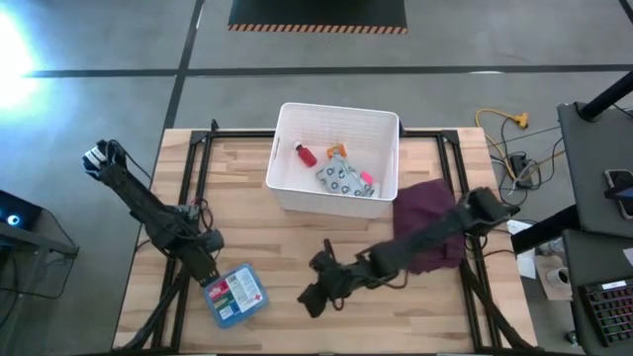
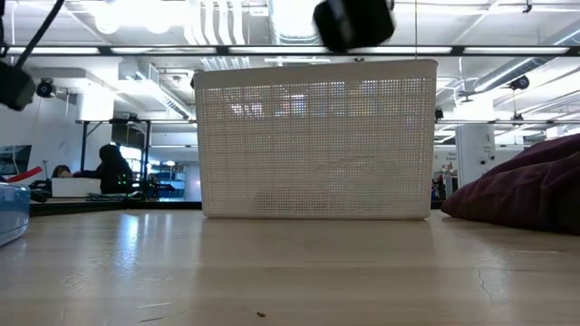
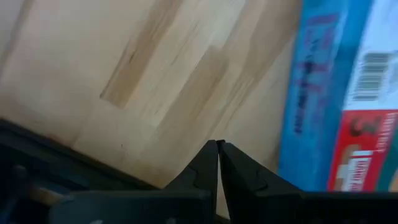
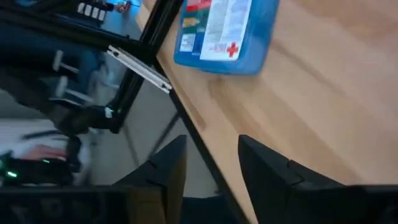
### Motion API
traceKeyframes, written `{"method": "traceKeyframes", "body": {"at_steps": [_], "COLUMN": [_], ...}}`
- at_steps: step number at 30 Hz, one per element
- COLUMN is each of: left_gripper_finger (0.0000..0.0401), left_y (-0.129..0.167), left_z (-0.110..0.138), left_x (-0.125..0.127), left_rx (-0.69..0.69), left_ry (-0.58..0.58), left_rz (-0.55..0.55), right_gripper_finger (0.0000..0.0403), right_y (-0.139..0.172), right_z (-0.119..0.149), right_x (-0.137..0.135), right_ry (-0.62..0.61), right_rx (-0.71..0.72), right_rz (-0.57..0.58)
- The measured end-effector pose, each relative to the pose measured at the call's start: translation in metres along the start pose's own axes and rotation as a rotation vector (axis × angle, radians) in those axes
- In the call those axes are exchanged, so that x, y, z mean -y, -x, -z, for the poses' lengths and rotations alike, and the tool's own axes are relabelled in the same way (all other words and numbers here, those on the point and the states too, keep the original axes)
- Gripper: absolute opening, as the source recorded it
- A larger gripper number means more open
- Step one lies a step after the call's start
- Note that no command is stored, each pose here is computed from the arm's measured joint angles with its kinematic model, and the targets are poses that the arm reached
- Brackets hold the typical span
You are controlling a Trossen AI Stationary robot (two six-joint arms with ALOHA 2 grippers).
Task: Pick & place medical supplies in basket/bin
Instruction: Put the blue medicine kit into the white container
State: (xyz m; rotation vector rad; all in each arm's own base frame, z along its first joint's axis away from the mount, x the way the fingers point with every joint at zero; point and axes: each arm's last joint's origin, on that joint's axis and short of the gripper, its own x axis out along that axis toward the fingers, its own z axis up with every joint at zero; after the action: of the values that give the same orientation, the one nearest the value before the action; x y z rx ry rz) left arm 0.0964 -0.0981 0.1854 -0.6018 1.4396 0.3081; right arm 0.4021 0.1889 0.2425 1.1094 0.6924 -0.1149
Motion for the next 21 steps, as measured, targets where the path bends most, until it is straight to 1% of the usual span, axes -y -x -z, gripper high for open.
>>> {"method": "traceKeyframes", "body": {"at_steps": [2,4,7,9,11,13,17,18,21], "left_gripper_finger": [0.0001,0.0001,0.0001,0.0001,0.0001,0.0001,0.0001,0.0001,0.0001], "left_y": [-0.004,-0.005,-0.007,-0.012,-0.018,-0.026,-0.037,-0.037,-0.036], "left_z": [0.003,0.007,0.011,0.013,0.014,0.015,0.014,0.014,0.011], "left_x": [0.0,0.003,0.01,0.015,0.02,0.024,0.029,0.033,0.049], "left_rx": [-0.015,-0.02,-0.032,-0.033,-0.034,-0.031,-0.031,-0.025,0.021], "left_ry": [0.007,0.006,-0.001,0.008,0.011,0.007,0.012,0.013,-0.001], "left_rz": [-0.004,0.021,0.101,0.165,0.221,0.25,0.201,0.209,0.29], "right_gripper_finger": [0.0129,0.0125,0.0123,0.0123,0.0123,0.0123,0.0123,0.0123,0.0123], "right_y": [-0.016,-0.032,-0.061,-0.081,-0.098,-0.113,-0.135,-0.138,-0.147], "right_z": [0.002,0.004,0.01,0.014,0.015,0.013,0.004,0.001,-0.003], "right_x": [0.008,0.015,0.024,0.028,0.026,0.023,0.018,0.017,0.02], "right_ry": [-0.057,-0.116,-0.168,-0.176,-0.159,-0.133,-0.07,-0.056,-0.028], "right_rx": [-0.026,-0.069,-0.168,-0.221,-0.245,-0.241,-0.271,-0.281,-0.295], "right_rz": [-0.018,-0.041,-0.063,-0.075,-0.11,-0.134,-0.188,-0.199,-0.162]}}
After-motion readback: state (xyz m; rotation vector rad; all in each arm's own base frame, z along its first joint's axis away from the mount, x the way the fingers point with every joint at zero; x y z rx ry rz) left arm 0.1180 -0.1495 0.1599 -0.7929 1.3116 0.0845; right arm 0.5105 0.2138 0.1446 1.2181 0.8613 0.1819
